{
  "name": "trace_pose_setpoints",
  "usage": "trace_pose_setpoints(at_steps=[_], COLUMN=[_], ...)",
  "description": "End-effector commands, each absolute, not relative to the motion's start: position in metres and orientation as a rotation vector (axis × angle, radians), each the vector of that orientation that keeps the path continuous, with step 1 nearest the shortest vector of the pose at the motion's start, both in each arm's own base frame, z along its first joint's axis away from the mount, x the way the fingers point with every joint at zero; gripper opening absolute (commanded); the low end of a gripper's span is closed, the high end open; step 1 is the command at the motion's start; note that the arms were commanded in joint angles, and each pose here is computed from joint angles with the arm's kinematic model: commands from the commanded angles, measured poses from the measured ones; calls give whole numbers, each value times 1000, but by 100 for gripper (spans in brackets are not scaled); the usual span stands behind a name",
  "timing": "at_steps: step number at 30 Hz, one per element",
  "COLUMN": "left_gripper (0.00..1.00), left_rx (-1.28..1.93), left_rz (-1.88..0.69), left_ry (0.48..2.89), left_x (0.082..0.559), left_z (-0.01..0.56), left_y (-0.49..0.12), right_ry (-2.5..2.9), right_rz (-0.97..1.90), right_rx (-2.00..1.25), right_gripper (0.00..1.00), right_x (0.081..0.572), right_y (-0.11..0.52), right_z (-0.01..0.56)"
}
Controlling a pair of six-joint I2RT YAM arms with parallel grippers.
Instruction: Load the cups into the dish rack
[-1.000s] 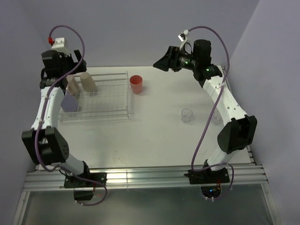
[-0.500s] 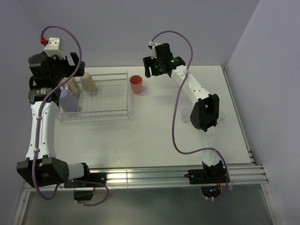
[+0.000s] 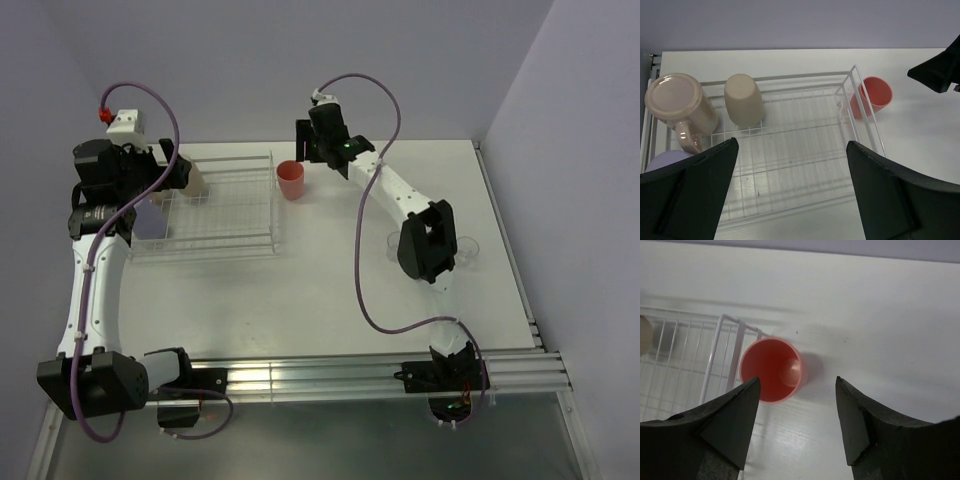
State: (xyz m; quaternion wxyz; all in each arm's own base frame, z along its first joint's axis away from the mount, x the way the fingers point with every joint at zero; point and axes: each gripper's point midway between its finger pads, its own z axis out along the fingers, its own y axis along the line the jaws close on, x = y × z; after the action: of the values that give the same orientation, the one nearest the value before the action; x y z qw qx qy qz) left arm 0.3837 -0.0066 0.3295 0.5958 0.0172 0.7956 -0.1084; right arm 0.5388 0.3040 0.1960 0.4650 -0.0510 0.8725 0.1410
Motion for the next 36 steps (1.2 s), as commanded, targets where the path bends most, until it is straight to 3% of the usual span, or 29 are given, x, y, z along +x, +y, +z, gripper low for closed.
trace_pose_setpoints(at_steps=[1,14,23,27,30,32,33,36], left_gripper=[99,99,99,99,99,99,99,99], left_rx=[48,46,48,54,55,58,61,77], left_rz=[-260,-251,-243,-241,-240,-242,-244,-249], left_ry=[1808,1822,1830,1835,1836,1832,1827,1819], left_x=[381,379,381,381,380,379,379,378], left_z=[340,334,332,334,336,336,338,343], left_y=[-9,-8,-6,-6,-6,-7,-8,-10], right_ry=[2091,2171,2280,2322,2342,2345,2362,2363], right_rz=[317,342,304,294,289,301,306,382], right_rx=[-21,-46,-65,-88,-102,-106,-91,-11], right_gripper=[68,65,46,44,29,5,0,0], right_x=[557,558,545,540,537,533,529,516], right_y=[308,322,319,319,319,315,310,283], right_z=[188,137,100,86,81,91,92,125])
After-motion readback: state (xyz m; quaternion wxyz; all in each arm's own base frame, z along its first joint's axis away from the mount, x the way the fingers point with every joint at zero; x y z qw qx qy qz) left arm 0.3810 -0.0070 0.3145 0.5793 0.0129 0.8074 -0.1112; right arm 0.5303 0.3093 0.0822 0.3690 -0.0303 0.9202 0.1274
